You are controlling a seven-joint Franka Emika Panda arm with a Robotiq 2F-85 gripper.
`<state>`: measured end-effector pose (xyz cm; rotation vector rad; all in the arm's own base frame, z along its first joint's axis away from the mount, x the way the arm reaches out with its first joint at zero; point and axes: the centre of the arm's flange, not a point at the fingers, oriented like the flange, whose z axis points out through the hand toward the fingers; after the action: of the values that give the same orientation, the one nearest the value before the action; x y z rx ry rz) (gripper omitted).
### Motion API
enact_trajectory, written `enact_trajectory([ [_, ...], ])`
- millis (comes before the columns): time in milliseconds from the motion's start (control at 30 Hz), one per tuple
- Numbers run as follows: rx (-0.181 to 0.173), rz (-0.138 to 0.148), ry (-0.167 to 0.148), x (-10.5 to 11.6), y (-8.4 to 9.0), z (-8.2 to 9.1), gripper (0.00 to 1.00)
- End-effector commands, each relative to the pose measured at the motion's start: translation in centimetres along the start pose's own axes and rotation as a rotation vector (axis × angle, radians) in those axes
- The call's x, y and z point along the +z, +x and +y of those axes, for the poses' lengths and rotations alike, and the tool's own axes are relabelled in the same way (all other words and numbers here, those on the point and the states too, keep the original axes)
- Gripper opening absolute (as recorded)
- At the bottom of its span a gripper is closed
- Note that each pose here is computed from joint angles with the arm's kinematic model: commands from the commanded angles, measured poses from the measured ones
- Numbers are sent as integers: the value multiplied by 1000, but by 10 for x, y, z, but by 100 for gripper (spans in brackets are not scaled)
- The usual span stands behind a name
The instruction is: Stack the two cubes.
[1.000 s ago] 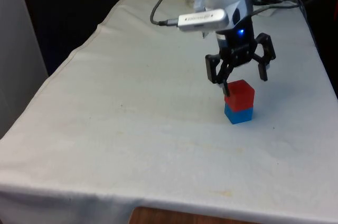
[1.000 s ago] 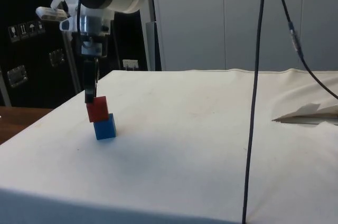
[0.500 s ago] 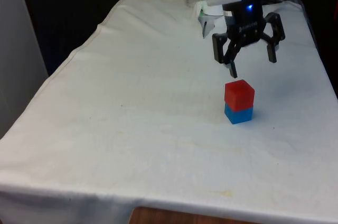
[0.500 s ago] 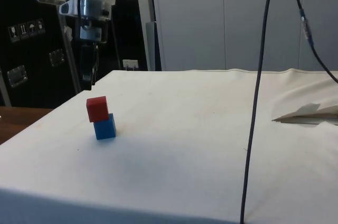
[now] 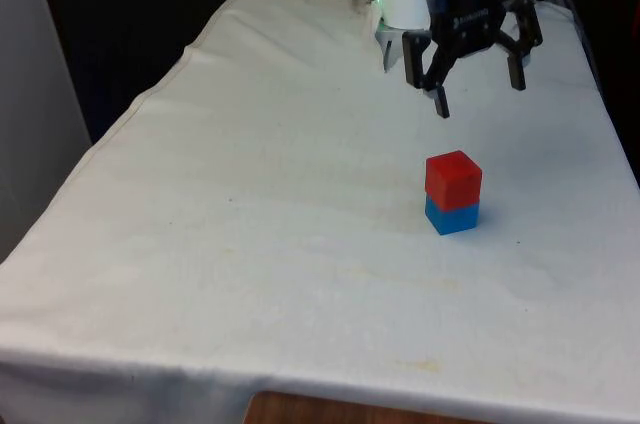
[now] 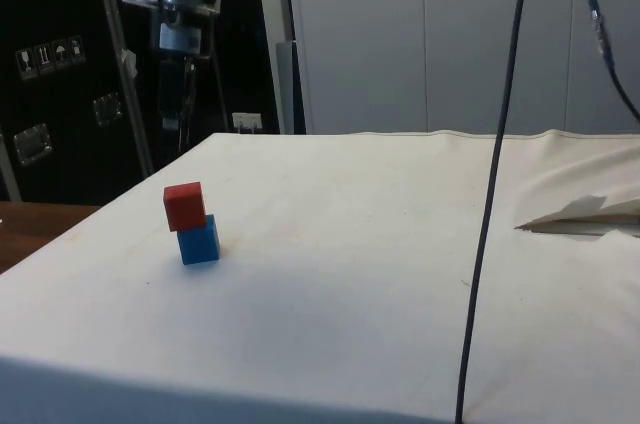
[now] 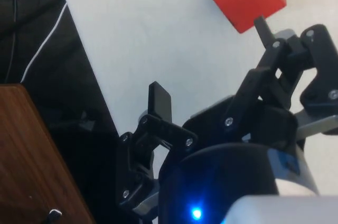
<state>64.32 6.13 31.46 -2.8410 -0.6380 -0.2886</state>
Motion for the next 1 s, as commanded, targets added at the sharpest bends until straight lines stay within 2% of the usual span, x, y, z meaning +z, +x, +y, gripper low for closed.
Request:
enact_trajectory([
  [0, 11, 6, -8, -5, -2, -2, 100],
  [67, 10, 2, -1, -5, -3, -2, 100],
  [100, 21, 7, -9, -8, -4, -4, 100],
  [300, 51, 12, -12, -17, -8, -7, 100],
  [333, 42, 9, -4, -15, -6, -6, 100],
  [367, 55, 14, -12, -18, -8, -7, 100],
  [600, 88, 20, -16, -24, -10, -9, 100],
  [633, 80, 16, -6, -23, -8, -9, 100],
  [667, 91, 20, -16, -24, -11, -10, 100],
  [767, 99, 19, -18, -26, -15, -12, 100],
  [900, 98, 21, -21, -30, -20, -17, 100],
  [933, 93, 15, -8, -29, -19, -15, 100],
  [967, 97, 21, -23, -31, -22, -18, 100],
])
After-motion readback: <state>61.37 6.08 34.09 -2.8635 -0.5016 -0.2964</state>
